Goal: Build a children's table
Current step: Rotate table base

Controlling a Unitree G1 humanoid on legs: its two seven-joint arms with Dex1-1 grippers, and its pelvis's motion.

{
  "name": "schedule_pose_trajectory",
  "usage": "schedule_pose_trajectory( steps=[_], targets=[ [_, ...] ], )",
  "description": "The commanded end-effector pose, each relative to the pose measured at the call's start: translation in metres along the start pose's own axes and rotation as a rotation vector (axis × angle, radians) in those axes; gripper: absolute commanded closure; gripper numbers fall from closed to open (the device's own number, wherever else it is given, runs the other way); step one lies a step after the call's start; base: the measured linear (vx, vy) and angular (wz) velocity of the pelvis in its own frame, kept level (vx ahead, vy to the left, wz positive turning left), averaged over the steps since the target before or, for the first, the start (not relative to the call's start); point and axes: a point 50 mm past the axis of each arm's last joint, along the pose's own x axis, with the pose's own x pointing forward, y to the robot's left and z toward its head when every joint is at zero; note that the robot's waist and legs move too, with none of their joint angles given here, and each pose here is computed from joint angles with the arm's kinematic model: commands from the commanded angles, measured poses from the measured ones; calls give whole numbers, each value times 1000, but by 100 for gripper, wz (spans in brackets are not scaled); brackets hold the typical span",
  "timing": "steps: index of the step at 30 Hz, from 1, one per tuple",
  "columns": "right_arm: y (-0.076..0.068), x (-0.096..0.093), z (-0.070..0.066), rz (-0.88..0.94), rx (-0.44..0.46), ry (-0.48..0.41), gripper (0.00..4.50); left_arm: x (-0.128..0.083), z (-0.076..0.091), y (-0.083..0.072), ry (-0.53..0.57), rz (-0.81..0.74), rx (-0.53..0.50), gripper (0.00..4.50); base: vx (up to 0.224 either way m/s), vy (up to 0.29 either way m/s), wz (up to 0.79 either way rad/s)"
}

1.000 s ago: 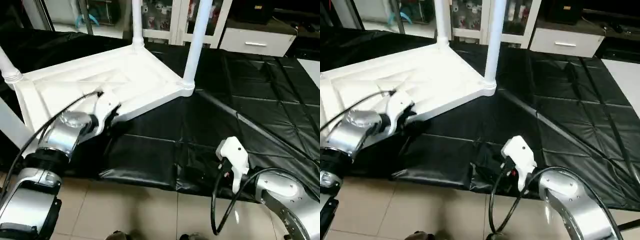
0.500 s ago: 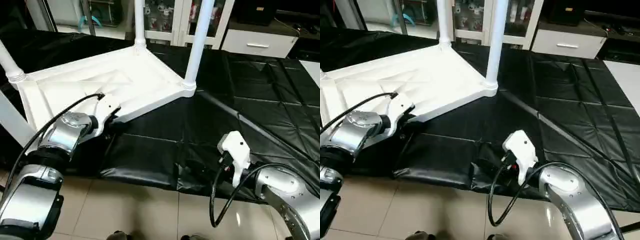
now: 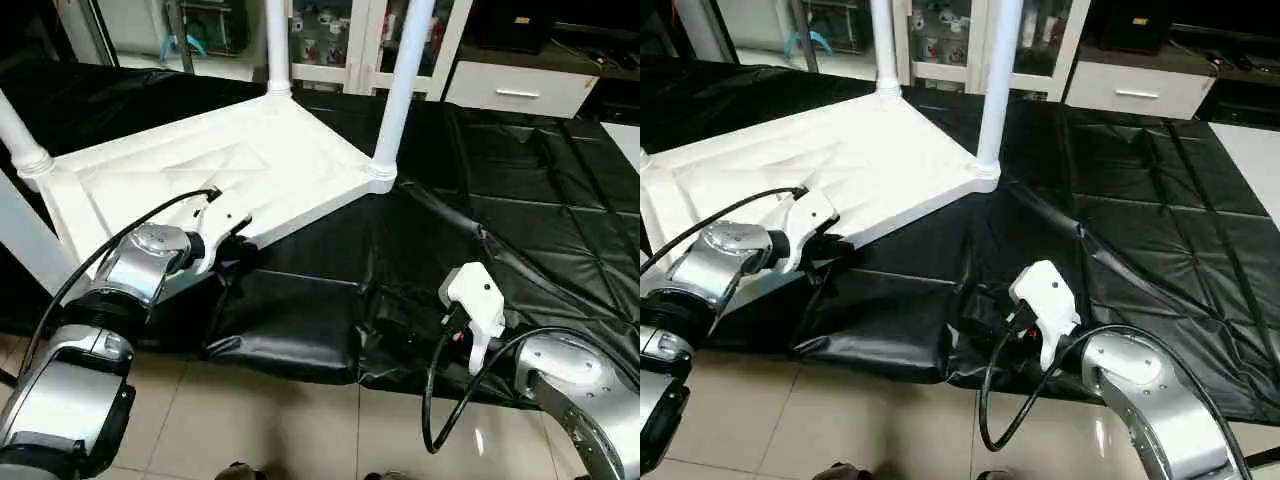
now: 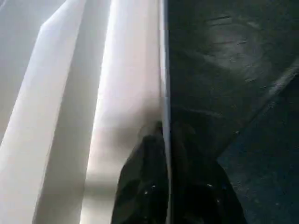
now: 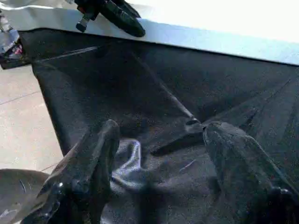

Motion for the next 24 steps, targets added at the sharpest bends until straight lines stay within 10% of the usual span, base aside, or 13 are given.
schedule_pose_trajectory(
  steps=[1,24],
  targets=[
    [-1,-5,5,-24,-18,-13,131,9,0,-9,7,-48,52,442,0,0,0],
    [0,-15,3,-85,-20,-12,131,57,107,-88,-482,-232,585,447,0,0,0]
  ],
)
